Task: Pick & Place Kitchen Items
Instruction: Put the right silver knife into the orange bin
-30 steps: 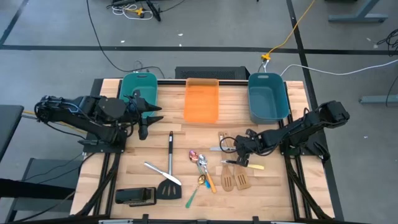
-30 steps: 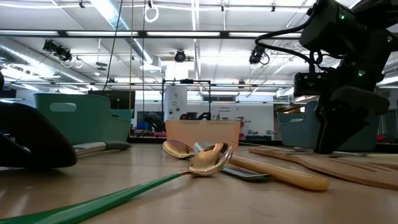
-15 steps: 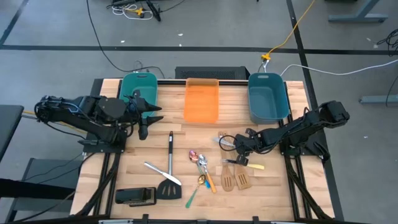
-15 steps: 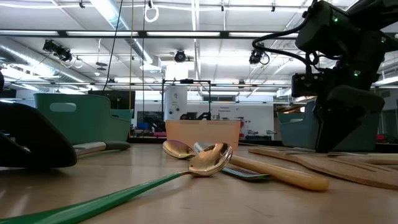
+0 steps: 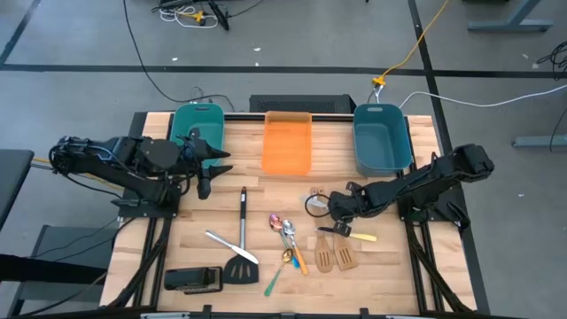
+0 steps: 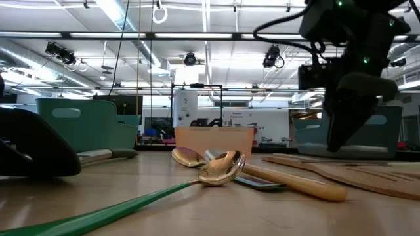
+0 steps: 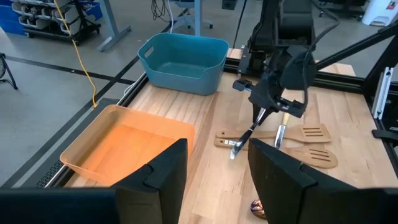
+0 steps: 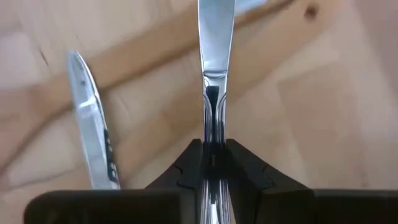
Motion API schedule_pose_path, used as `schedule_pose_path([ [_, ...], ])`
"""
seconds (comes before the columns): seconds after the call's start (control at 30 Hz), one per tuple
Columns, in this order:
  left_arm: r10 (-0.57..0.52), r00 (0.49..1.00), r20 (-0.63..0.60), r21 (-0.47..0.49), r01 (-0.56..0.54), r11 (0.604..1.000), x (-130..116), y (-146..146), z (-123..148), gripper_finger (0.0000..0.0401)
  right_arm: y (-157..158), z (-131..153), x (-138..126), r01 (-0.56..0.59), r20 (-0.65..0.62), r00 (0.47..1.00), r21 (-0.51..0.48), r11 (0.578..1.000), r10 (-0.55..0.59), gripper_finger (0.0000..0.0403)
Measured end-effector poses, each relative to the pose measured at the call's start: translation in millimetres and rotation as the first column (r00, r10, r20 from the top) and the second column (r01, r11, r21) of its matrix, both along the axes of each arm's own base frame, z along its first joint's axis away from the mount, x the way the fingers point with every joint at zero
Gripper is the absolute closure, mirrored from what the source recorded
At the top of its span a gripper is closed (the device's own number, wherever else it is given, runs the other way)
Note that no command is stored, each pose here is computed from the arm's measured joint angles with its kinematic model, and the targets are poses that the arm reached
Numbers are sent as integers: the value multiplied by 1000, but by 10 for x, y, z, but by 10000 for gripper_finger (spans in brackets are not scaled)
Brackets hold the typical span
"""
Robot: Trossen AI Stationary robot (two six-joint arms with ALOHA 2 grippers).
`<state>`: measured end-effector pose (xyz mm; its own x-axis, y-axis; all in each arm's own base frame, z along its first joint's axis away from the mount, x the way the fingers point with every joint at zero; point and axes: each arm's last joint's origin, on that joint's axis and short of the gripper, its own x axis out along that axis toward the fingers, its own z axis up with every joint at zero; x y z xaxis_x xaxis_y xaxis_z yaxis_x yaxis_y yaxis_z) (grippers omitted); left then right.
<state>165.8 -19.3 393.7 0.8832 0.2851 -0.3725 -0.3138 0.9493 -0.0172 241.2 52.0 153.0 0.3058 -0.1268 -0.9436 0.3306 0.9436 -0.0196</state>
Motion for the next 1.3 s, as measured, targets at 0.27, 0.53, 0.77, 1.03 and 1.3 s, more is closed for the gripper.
schedule_pose_path([
  [0.27,0,1000,0,0,0,1000,0,1,0,224,-4,282,146,24,26,999,-30,999,-23,349],
  [0.53,0,1000,0,0,0,1000,0,0,0,224,-124,600,367,148,169,976,-39,988,-140,349],
  [0.77,0,1000,0,0,0,1000,0,1,0,224,-298,733,502,232,286,933,-21,972,-216,349],
  [1.03,0,1000,0,0,0,1000,0,0,0,224,-484,811,622,299,413,865,29,954,-283,349],
  [1.3,0,1000,0,0,0,1000,0,1,1,224,-701,897,709,352,521,786,64,934,-332,349],
])
